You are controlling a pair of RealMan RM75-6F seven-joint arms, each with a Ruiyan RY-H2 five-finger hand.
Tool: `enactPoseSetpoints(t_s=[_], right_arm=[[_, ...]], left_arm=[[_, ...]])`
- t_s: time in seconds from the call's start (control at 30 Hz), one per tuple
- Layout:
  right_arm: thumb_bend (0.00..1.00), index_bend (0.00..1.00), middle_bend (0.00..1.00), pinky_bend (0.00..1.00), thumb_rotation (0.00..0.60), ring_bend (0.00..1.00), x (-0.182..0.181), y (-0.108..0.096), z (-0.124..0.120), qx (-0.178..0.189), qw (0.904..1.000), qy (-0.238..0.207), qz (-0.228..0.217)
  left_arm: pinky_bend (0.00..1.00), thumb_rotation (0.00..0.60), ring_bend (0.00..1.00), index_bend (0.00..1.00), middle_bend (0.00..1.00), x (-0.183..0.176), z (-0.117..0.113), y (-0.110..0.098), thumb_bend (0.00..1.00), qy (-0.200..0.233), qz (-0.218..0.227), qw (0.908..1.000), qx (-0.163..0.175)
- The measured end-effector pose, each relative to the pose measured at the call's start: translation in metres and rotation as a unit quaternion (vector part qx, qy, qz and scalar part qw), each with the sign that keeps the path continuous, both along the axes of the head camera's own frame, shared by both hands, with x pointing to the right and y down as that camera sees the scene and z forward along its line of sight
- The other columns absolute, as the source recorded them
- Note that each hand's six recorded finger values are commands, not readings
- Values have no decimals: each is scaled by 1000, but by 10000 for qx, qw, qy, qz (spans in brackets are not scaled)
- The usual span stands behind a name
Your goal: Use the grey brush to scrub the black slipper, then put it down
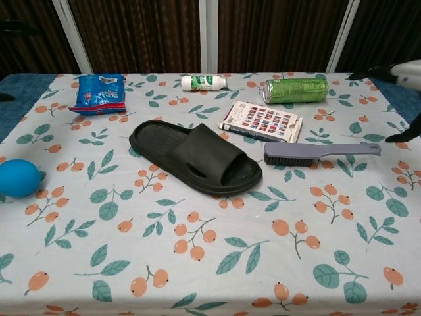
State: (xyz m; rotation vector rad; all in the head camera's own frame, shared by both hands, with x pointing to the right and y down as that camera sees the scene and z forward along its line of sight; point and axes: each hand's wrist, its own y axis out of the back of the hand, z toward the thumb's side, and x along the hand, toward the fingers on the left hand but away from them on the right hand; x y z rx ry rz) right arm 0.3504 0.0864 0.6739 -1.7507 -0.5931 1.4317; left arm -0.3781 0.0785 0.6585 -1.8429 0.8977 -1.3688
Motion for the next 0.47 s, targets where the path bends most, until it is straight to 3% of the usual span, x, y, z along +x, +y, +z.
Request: enactPoseSetpoints(t_s=[0.13, 0.33, 0.47], right_arm=[[176, 0, 59, 100, 600, 14, 38, 12, -33, 488, 9977, -7, 476], [176, 0, 0, 0, 600, 0, 96, 63, -79, 1035, 9865, 86, 1267], [176, 0, 0, 0, 600, 0, 113, 101, -100, 1235, 9786, -45, 1646]], left_arm=[[177, 600, 81, 115, 132, -43, -15, 25, 233, -297, -580, 9974, 306], [171, 600, 81, 116, 132, -91, -37, 78, 226, -864, -1218, 9867, 650], [166, 600, 81, 115, 132, -94, -49, 104, 224, -1017, -1314, 9830, 784]])
